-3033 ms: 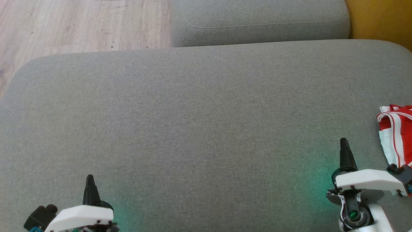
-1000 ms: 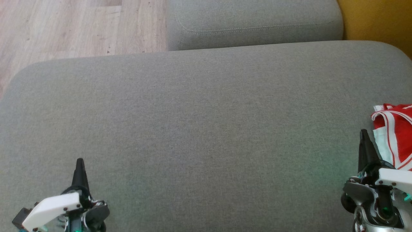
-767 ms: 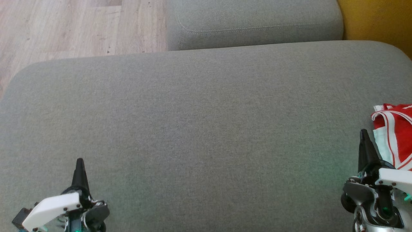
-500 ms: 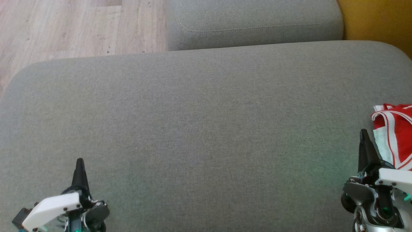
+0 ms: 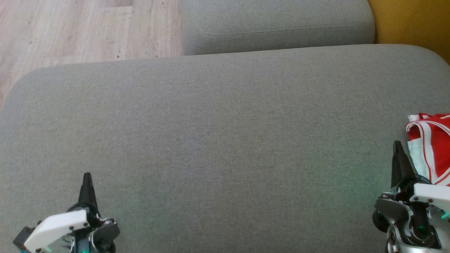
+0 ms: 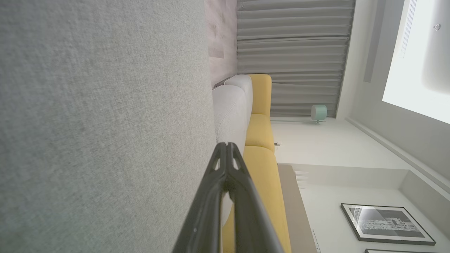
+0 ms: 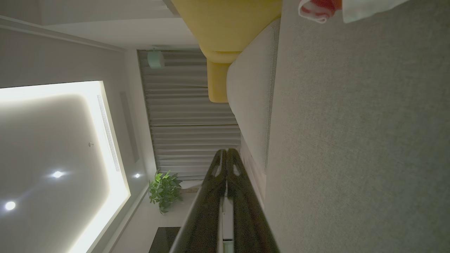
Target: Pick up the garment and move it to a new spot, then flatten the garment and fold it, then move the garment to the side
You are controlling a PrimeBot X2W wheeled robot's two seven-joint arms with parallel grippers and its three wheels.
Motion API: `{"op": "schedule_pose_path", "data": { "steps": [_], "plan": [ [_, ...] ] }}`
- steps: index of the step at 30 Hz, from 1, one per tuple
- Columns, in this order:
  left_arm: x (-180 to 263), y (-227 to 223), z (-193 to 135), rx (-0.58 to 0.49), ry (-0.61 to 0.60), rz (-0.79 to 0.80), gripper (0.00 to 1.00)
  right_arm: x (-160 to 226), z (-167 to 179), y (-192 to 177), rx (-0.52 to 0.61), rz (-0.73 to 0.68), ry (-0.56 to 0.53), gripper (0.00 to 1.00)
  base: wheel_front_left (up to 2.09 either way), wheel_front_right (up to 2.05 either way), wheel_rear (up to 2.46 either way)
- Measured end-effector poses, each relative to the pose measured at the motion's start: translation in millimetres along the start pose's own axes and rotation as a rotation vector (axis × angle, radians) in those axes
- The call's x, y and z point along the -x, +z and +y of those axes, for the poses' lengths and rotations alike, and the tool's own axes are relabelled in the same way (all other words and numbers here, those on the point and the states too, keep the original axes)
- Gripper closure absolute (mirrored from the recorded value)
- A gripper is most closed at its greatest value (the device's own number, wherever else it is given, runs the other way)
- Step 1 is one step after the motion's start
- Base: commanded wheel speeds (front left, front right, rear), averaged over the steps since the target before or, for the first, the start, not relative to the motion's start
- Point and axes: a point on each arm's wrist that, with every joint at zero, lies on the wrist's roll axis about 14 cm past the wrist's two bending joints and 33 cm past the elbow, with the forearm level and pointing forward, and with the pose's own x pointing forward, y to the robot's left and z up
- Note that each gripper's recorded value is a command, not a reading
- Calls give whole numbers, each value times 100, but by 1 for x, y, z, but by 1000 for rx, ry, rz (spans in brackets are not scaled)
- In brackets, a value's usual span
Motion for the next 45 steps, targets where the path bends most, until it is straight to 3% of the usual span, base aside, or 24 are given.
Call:
{"op": "schedule_pose_path", "data": {
  "steps": [45],
  "plan": [
    [0, 0, 0, 0, 0, 0, 100, 0, 0, 0, 0, 0, 0, 100, 0, 0, 0]
  ]
}}
